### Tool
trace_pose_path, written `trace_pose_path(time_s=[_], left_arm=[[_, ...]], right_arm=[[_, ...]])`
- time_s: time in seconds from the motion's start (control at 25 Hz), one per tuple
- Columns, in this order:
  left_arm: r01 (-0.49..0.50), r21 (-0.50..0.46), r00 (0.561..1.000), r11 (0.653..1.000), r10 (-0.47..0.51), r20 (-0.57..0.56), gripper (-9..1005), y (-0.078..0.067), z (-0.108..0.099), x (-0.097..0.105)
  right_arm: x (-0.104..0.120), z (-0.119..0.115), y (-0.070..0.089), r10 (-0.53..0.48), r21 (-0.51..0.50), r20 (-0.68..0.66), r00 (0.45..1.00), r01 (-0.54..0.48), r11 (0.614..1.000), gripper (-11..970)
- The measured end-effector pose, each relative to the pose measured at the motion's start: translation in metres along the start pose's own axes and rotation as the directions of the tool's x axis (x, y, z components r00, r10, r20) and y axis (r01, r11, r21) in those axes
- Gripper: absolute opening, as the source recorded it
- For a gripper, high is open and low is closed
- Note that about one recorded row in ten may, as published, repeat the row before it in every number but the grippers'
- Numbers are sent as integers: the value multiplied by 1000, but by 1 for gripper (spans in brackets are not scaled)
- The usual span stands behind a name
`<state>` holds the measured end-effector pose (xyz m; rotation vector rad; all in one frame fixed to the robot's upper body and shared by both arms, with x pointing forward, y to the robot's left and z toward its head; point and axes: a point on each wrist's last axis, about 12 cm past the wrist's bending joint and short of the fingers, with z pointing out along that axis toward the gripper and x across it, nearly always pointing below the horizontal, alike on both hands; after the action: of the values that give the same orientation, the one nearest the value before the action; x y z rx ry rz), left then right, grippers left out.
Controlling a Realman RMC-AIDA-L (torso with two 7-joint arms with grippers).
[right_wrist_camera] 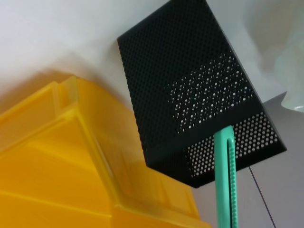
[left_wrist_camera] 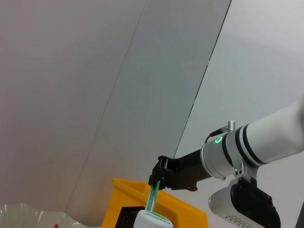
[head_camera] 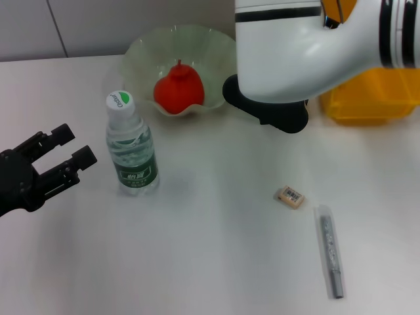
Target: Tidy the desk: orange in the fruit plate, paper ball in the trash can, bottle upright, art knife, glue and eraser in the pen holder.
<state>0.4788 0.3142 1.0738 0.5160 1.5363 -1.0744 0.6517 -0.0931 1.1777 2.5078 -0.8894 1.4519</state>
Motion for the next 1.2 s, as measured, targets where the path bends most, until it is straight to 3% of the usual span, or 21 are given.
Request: trace_pose_path(time_s=[0.48, 1.0, 1.2], left_arm=[[-5, 1, 1000, 1000, 5, -13, 787, -1, 0, 2], [-5, 3, 1000, 1000, 5, -13, 787, -1, 0, 2], [-4, 2, 1000, 1000, 4, -12, 787, -1, -1, 3]], right_arm=[[-2, 0, -1, 12, -53, -40, 999, -14, 998, 224], [-3, -3, -5, 36, -47, -52, 998, -39, 998, 234], [-2, -3, -5, 40, -47, -55, 998, -42, 998, 284]])
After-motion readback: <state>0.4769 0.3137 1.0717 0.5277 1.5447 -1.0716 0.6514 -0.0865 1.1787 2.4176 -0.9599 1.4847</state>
